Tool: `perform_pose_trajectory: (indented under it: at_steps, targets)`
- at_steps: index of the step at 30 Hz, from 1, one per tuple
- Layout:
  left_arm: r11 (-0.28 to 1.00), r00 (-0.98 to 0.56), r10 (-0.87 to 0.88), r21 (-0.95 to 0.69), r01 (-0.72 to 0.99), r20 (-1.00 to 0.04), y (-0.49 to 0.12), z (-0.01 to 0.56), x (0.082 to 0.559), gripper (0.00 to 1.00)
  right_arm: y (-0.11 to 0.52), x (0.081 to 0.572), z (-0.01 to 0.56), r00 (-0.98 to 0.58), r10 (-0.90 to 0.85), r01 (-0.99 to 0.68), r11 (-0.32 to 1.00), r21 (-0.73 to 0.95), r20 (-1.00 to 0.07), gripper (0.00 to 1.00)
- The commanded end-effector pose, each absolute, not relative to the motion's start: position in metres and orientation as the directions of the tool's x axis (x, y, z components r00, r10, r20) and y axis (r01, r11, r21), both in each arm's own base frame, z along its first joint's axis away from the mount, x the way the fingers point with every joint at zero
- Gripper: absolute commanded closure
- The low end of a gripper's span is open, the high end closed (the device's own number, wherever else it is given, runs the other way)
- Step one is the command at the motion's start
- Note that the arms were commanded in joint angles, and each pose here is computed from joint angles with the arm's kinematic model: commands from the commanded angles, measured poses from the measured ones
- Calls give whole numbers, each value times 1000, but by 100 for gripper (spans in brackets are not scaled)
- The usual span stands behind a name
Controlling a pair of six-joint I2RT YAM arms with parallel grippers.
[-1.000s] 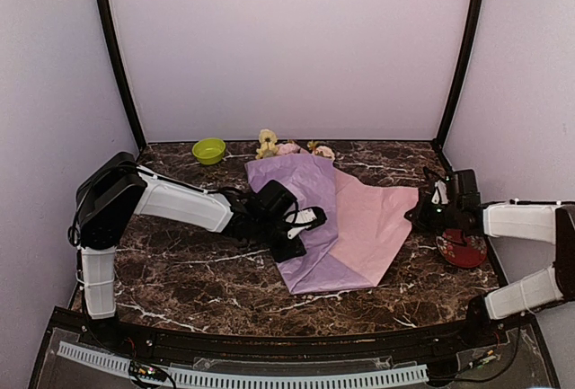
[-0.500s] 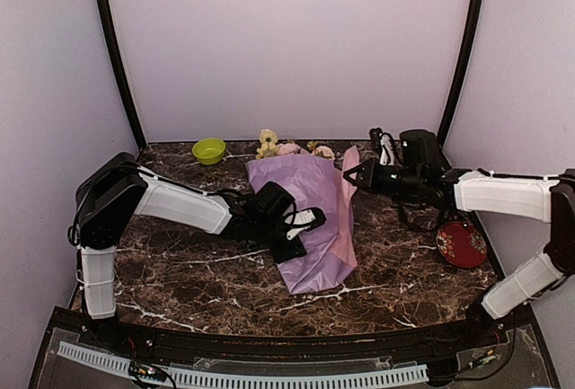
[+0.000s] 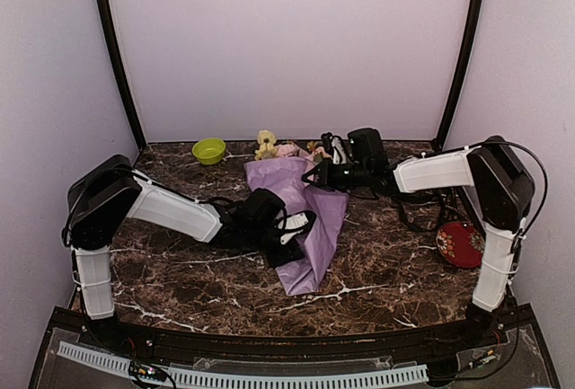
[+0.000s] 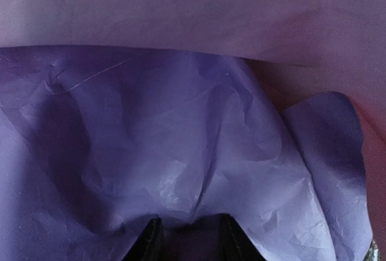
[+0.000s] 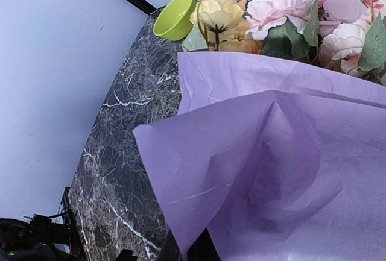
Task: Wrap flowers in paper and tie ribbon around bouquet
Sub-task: Fold the two-thirds-folded wrapping paper at the center of the board.
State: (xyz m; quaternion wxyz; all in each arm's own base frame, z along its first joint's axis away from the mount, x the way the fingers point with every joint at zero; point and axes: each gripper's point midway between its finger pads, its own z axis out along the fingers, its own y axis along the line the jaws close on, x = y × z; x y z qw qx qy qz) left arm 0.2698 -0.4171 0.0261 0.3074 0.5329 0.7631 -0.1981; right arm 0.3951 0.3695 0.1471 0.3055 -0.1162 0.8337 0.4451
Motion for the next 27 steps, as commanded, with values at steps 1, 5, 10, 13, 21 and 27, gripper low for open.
perform_pose_trajectory:
  at_steps: [1,5,10,13,21,27]
  targets:
    - [341,-265,680,-25,940,-683,-402,26,246,67,383,404,147,-762,70,-510,546,665,-643,100]
    - [342,-235,626,-10,940,-744,-403,47,246,64,388,403,119,-793,40,-490,551,676,-607,100]
    - [346,-196,572,18,938,-796,-402,72,247,57,391,403,92,-823,20,-459,566,685,-568,100]
    - [327,-193,548,-5,945,-814,-401,89,239,55,394,403,79,-834,3,-449,576,683,-552,100]
    - [558,-417,353,-169,812,-837,-347,110,297,47,400,403,83,-813,-35,-477,612,630,-582,100]
    - [738,-585,217,-262,623,-781,-310,82,351,53,404,398,101,-778,-55,-514,630,582,-626,100]
